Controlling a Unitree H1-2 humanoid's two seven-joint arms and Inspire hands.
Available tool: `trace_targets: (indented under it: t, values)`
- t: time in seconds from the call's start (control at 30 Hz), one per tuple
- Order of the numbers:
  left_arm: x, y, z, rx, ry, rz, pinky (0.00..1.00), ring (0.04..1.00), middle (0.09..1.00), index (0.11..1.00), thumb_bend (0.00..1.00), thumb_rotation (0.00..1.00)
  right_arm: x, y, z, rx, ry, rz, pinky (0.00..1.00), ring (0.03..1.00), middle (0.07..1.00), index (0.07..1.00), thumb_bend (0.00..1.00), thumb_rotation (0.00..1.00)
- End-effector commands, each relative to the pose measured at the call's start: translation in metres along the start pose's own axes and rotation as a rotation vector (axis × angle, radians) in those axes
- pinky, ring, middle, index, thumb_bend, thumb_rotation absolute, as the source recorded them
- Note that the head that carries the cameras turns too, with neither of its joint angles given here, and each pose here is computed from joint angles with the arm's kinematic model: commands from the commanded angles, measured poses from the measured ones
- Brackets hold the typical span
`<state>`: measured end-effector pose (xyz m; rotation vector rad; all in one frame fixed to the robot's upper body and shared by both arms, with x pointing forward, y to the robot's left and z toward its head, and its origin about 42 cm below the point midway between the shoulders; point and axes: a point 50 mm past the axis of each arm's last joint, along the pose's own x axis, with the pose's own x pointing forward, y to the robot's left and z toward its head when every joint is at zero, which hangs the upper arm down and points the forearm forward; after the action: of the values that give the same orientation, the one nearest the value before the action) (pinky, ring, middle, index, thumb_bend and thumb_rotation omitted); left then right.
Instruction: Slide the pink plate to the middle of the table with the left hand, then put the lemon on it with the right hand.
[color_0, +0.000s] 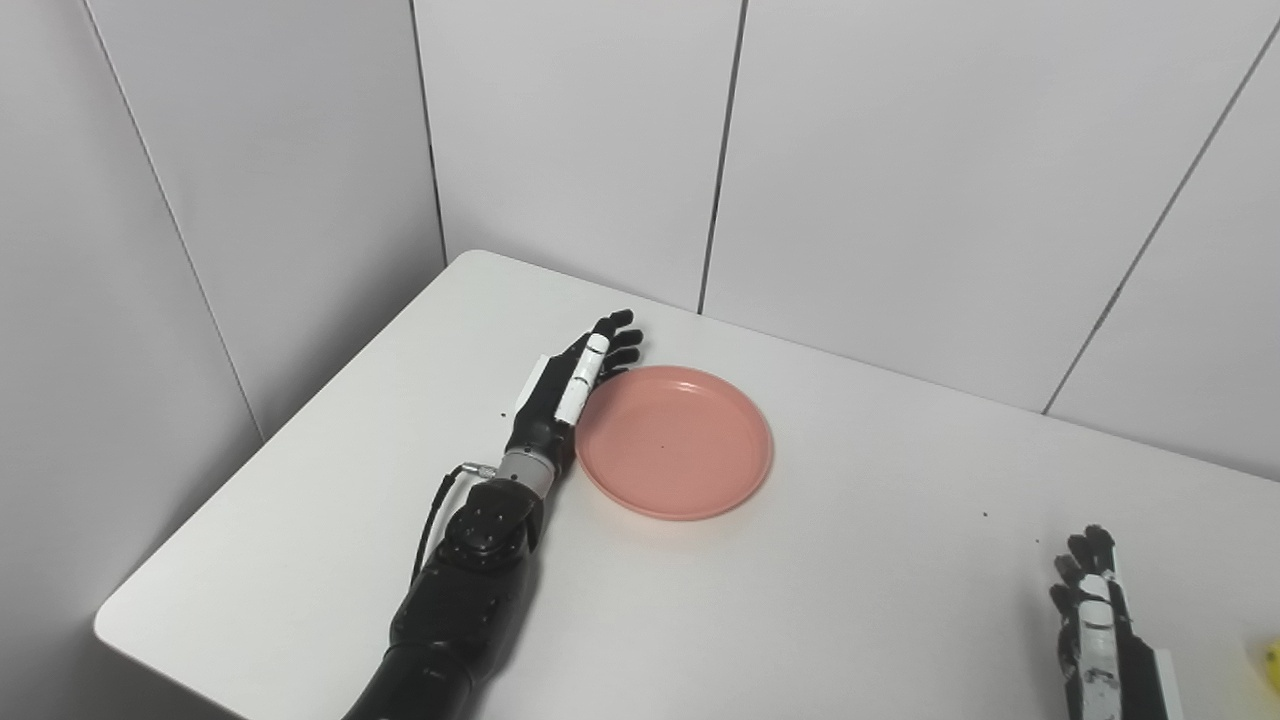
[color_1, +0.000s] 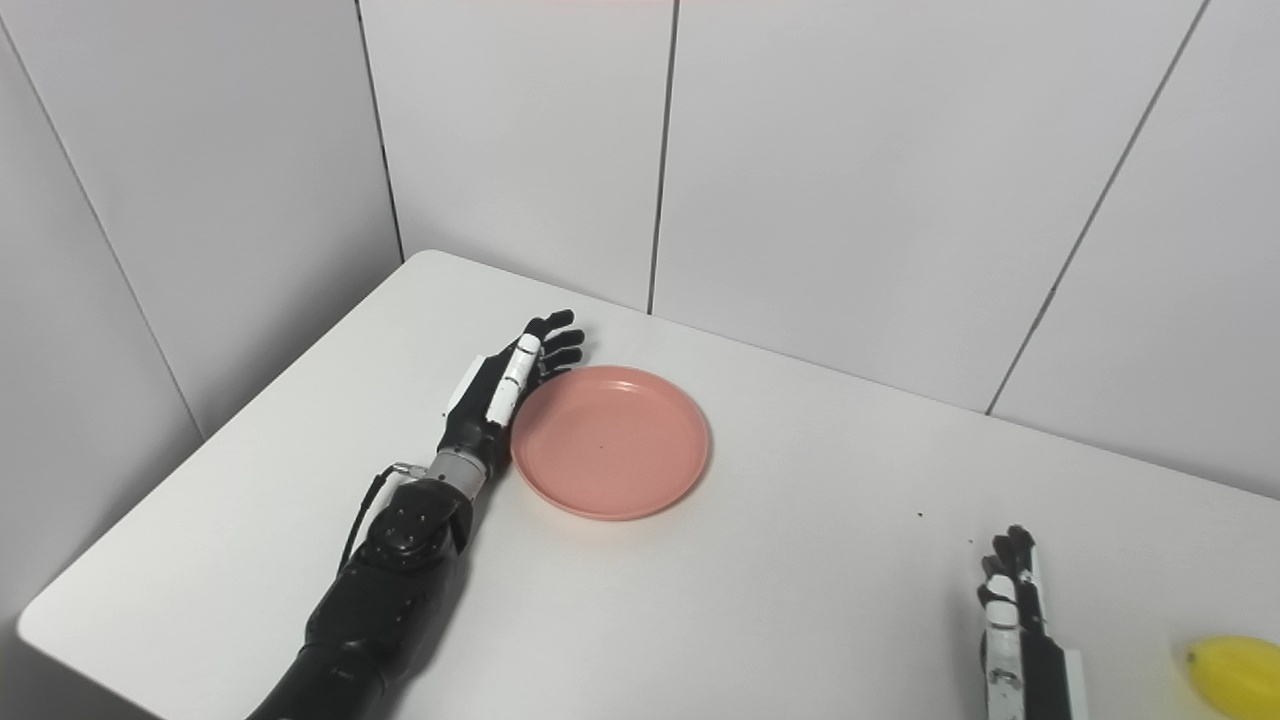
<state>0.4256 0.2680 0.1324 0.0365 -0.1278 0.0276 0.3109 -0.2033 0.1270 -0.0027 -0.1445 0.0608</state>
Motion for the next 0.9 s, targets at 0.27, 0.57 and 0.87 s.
trace_targets:
  t: [0.27,0.57,0.87]
  values:
    - [-0.013,-0.019,-0.018,-0.005,0.029,-0.086,0.87,0.863,0.866,0.858,0.6,1.0,0.015,0.003,0.008,0.002,-0.129,-0.002,0.95,0.928,0.938,0.936,0.5,1.0]
    - [-0.011,-0.032,-0.017,-0.031,0.008,-0.139,0.87,0.867,0.873,0.863,0.6,1.0,0.021,0.013,0.006,-0.008,-0.123,-0.009,0.95,0.919,0.927,0.923,0.53,1.0]
    - [-0.016,-0.034,-0.018,-0.086,0.046,-0.142,0.9,0.878,0.869,0.86,0.6,1.0,0.026,0.025,0.003,-0.034,-0.124,-0.016,0.95,0.915,0.928,0.926,0.59,1.0]
